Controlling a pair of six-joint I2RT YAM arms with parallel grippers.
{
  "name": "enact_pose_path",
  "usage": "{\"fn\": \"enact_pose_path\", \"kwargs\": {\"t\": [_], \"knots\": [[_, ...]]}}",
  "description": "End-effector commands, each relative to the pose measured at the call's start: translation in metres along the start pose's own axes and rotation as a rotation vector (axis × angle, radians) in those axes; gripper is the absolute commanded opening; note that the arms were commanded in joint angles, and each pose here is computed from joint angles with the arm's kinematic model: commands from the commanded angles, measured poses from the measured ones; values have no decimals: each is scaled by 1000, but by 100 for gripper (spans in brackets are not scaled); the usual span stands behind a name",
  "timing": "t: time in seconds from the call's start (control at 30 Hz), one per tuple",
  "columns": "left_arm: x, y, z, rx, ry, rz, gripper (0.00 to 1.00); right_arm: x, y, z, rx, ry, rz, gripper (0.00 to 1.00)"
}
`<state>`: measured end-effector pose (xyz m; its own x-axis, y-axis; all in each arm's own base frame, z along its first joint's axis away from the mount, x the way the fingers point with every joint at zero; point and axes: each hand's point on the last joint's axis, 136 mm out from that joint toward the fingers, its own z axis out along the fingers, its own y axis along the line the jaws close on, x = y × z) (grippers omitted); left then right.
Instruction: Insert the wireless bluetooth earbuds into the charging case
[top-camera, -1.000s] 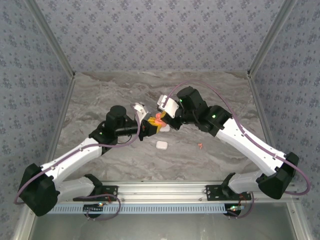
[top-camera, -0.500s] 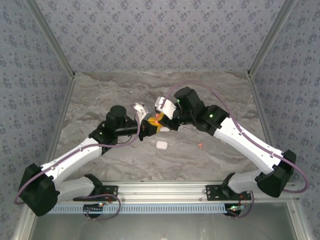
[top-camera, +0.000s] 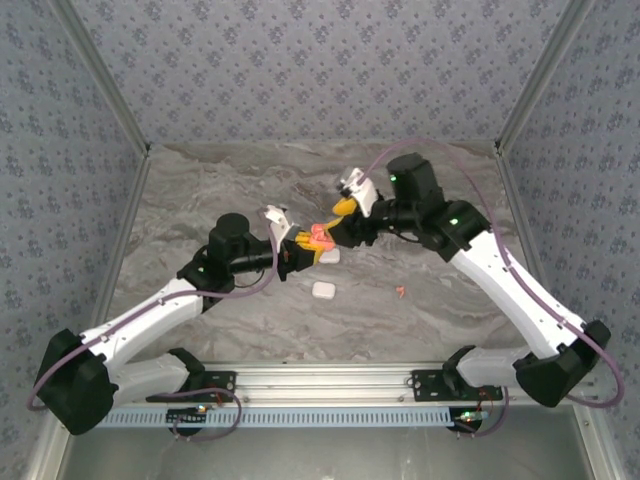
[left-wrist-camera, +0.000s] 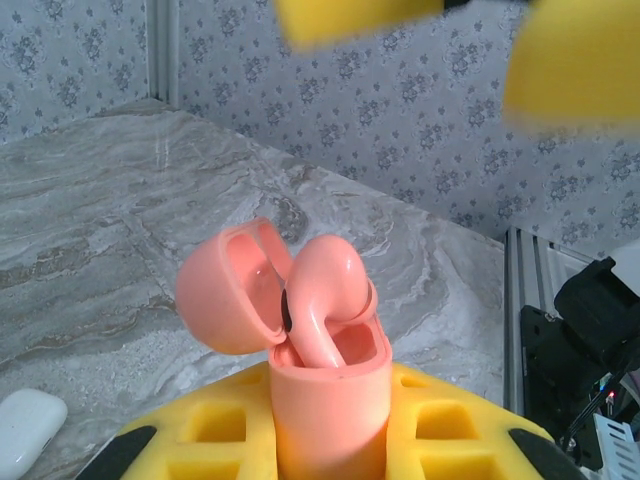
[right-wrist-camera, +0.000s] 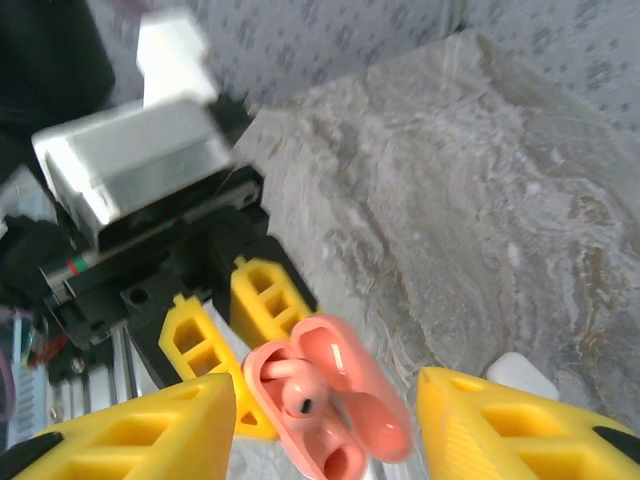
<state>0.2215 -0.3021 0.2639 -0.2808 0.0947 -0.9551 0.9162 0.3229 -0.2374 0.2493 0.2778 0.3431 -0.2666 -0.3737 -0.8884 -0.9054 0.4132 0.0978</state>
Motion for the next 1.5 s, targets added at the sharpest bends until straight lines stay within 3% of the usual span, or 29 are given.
{"fn": "enact_pose_path", "kwargs": {"t": [0.0,0.27,0.47,0.7,1.07,1.47], "knots": [[-18,-6,-5,-1,-76,39,0,-12,-4,-25,-3,-84,119,54],[-52,-3,-25,-86,-261,119,0,62,-74,-49,274,-5,463,54],[-88,-7,-44,-144,-401,221,0,151,-99,-44,431,182,662,53],[-117,-18,-56,-143,-488,304,0,217,-107,-47,562,359,768,53],[-129,-21,-61,-153,-523,329,0,281,-103,-39,606,527,878,52],[-126,-19,-59,-158,-508,318,0,338,-97,-17,600,682,962,41]]}}
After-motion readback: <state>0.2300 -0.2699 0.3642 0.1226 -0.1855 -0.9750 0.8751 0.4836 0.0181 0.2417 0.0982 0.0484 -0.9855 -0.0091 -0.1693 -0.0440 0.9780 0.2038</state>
